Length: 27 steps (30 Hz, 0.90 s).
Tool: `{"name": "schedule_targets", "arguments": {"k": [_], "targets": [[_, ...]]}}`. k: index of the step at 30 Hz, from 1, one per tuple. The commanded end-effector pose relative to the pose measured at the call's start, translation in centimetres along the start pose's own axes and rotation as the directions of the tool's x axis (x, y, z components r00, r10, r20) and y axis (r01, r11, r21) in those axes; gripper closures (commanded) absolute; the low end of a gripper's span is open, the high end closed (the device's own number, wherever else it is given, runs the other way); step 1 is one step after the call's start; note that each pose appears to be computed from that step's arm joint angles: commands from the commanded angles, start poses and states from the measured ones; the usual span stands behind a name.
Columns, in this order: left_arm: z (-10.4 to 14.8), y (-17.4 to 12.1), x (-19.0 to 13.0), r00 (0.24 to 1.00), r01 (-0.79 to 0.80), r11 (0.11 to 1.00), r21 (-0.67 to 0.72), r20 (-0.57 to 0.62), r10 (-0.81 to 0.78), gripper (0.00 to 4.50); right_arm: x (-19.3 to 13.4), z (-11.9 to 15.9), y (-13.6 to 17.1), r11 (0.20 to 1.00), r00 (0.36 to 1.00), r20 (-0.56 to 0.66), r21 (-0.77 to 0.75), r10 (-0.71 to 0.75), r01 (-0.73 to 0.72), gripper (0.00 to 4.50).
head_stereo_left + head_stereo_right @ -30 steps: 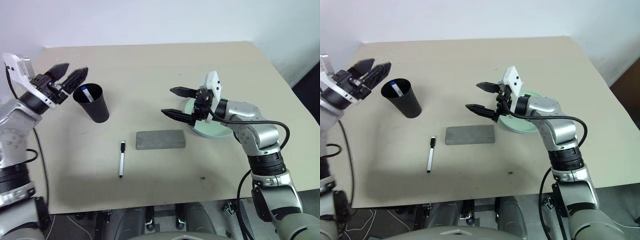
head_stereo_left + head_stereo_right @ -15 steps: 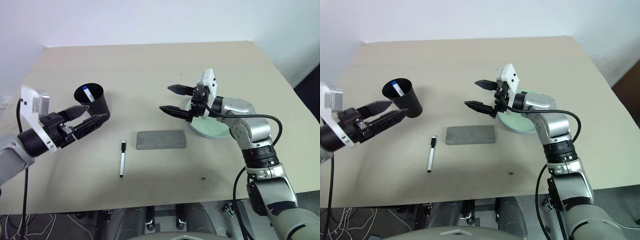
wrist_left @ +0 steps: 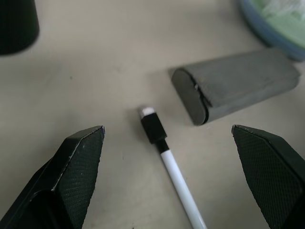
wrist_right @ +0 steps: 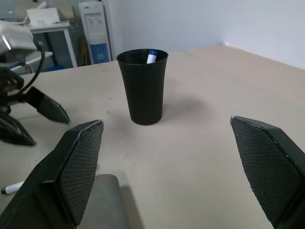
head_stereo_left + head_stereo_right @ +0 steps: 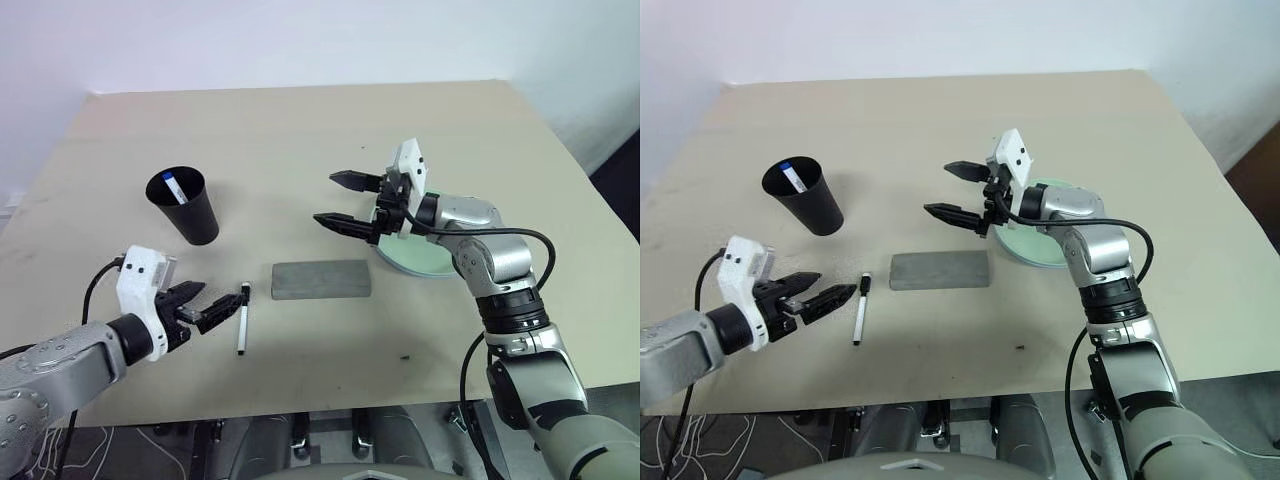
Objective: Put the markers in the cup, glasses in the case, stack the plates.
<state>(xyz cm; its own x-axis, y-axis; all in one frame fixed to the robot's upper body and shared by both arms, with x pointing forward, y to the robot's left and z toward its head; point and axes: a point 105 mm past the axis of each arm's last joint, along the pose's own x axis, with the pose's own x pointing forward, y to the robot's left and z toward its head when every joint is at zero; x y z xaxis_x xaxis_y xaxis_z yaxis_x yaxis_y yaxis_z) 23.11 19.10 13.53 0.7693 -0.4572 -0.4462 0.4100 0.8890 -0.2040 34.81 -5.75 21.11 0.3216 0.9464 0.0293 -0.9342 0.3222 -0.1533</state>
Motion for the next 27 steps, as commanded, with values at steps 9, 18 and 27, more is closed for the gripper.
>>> {"name": "schedule_targets", "arguments": {"k": [9, 18, 27], "targets": [[-3.1, -0.5, 2.4, 0.965, -0.071, 0.992, 0.101, -0.244, 0.094, 0.02, -0.1, 0.9, 0.2, 0.999, 1.000, 0.025, -0.031, -0.015, 0.016, 0.00], [-3.2, 1.5, 2.5, 0.940, -0.167, 0.982, 0.092, -0.286, 0.187, 0.63, -0.4, 0.6, 0.2, 0.999, 0.999, 0.018, -0.033, -0.034, 0.034, 0.00], [-2.6, 2.2, 2.6, 0.928, -0.202, 0.972, 0.116, -0.296, 0.228, 3.78, -0.6, 0.6, 0.3, 0.999, 0.999, 0.023, -0.034, -0.033, 0.034, 0.00]]}}
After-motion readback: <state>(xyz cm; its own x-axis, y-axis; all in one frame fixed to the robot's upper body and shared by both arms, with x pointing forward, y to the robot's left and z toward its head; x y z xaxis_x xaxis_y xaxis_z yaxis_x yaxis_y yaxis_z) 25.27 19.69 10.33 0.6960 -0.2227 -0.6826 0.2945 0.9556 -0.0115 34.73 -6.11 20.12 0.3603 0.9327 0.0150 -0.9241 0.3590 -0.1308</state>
